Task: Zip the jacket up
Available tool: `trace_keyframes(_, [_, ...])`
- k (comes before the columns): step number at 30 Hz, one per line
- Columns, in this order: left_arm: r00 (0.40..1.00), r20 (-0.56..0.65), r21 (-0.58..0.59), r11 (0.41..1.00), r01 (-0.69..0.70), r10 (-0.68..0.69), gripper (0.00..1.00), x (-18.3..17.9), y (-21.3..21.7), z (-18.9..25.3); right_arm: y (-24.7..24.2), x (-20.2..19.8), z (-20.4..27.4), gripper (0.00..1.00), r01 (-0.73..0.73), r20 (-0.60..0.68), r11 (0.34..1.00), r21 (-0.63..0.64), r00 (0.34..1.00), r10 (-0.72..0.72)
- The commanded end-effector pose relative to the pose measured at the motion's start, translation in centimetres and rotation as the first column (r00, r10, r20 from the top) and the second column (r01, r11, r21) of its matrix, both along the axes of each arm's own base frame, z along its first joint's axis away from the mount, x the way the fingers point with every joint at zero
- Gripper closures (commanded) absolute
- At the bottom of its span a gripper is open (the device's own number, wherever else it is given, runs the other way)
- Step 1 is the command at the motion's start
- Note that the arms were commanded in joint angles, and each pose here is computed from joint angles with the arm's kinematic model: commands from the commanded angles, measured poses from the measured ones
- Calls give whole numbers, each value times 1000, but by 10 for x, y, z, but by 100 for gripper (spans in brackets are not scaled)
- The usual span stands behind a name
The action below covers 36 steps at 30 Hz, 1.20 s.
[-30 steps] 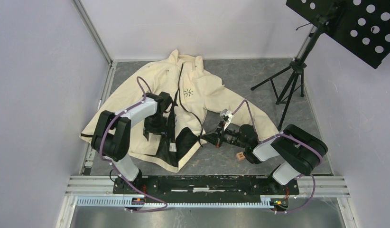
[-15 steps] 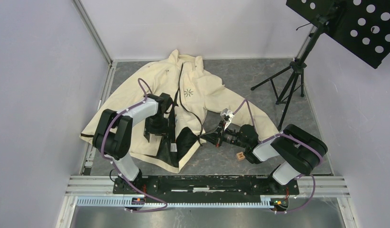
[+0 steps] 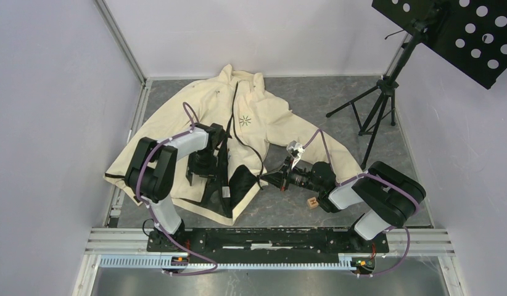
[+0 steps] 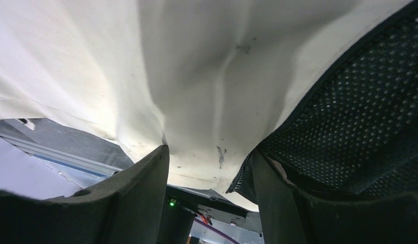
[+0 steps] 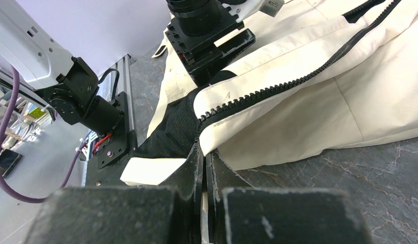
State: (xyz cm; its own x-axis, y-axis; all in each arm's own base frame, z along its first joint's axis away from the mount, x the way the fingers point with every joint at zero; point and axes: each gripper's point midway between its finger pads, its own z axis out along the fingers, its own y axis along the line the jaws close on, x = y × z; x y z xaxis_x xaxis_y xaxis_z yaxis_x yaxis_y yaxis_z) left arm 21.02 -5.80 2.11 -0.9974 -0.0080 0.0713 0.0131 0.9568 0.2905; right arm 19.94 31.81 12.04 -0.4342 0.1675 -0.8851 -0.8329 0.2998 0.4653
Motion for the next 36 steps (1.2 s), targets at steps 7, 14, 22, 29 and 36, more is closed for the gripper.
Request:
trace_keyframes(7, [999,47,45,999,6,-8,42,12,18,15,0,-1,19,100,-14,57,998,60,998,10])
trace_keyframes(14, [997,76,44,999,0,-4,43,14,18,27,1,-1,19,100,-15,57,998,60,998,12])
trace_keyframes(22, [998,65,52,999,5,-8,49,15,20,25,1,-1,20,100,-18,59,998,63,998,15])
trace_keyframes(29, [999,36,42,999,9,-10,59,12,18,15,1,-2,20,100,-21,61,998,65,998,17])
trace_keyframes(36, [998,65,20,1000,6,-7,79,13,16,24,7,0,18,100,-38,58,998,48,998,35])
